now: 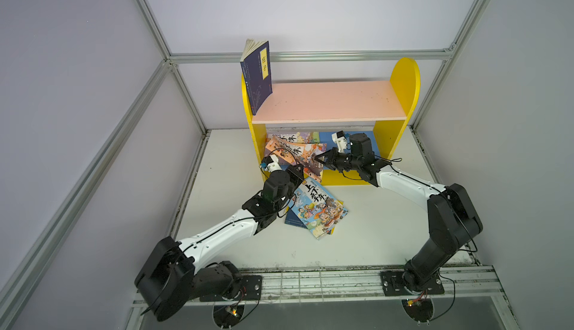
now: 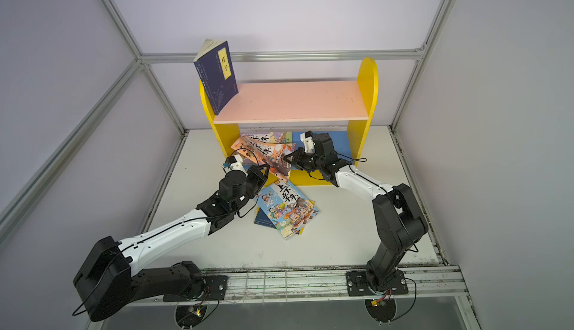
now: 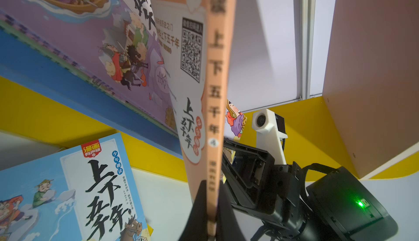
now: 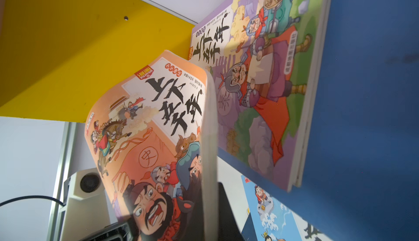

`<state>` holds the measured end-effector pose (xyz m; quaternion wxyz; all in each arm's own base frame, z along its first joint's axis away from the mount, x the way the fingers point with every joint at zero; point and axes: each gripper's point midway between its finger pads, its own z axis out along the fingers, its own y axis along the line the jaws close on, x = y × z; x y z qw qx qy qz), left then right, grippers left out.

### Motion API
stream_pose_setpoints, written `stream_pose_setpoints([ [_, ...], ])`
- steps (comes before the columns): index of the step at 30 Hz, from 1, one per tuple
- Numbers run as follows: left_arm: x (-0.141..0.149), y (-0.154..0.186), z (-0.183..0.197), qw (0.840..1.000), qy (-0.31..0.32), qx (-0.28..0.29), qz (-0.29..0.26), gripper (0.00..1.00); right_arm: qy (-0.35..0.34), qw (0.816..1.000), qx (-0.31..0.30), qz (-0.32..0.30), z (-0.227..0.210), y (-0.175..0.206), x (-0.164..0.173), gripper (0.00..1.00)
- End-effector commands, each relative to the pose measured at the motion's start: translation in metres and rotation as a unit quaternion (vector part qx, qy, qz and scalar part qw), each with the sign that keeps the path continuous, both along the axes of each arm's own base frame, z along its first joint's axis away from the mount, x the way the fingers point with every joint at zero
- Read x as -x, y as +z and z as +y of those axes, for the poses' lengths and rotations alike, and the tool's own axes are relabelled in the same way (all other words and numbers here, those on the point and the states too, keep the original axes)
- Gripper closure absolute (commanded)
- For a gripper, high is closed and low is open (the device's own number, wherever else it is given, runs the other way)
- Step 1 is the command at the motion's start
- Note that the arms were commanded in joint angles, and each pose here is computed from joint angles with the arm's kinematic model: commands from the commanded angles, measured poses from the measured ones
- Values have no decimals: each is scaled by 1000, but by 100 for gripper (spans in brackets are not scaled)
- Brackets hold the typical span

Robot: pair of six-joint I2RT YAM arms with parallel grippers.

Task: Stacking books/files
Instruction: Place the book at the bookshelf.

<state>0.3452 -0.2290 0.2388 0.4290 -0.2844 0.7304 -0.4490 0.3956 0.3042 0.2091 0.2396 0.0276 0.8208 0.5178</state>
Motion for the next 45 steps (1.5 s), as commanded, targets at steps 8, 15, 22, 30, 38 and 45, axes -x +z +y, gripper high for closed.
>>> stream_pose_setpoints([
  [8,-7,18,-36,997,-76,30,-19,100,18,998,-41,-49,5,32,-26,100],
  [15,-21,14,-29,998,-59,22,-15,100,17,998,-46,-46,1,29,-47,100],
  [22,-33,1,-21,999,-40,24,-2,100,25,998,-48,-40,8,21,-65,100],
  [30,-43,-13,-12,999,-25,26,16,90,40,998,-36,-39,12,12,-77,100],
  [38,-37,-31,-9,998,-20,22,55,46,48,998,-29,-27,12,3,-83,100],
  [45,-28,-47,-7,995,-23,24,99,23,47,998,-37,-15,9,-1,-89,100],
])
